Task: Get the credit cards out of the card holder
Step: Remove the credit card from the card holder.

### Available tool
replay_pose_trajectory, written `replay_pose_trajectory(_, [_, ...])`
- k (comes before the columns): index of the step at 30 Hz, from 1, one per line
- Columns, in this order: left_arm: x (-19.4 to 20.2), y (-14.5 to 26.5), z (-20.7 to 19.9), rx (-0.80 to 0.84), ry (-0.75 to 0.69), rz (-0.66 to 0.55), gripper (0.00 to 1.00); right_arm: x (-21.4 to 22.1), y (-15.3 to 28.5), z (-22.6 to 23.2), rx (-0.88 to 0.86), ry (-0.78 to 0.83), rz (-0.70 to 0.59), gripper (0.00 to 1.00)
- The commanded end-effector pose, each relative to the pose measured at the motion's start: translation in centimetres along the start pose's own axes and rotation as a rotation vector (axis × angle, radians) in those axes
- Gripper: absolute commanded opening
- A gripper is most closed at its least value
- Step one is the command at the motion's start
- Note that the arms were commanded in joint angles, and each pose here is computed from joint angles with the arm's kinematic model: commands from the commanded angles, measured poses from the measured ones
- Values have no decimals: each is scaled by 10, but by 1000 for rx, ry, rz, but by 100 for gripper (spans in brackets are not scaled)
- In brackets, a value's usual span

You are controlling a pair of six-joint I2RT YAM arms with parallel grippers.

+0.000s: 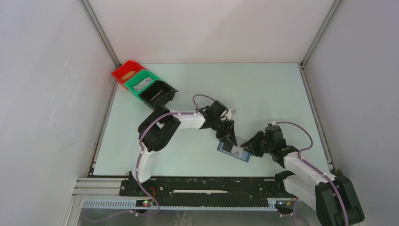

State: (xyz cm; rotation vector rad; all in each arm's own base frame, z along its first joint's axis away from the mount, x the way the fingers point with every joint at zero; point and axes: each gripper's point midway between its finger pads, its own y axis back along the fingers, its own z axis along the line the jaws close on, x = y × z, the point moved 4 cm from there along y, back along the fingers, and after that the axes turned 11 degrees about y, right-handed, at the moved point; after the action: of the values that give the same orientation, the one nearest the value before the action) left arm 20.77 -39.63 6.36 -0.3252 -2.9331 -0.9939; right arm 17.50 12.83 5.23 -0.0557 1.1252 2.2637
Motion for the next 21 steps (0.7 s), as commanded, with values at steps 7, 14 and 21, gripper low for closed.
replay_pose_trajectory(7, [-3, -7, 1, 21, -5, 6, 6, 8, -3, -19, 74, -18, 25, 37])
replay_pose_trajectory(14, [-12, 12, 4, 1, -19, -27, 0, 10, -4, -28, 110, -36, 34, 34])
replay_pose_trajectory(21, [-23, 44, 14, -17, -19, -77, 0, 10, -3, -34, 122, -51, 25, 34])
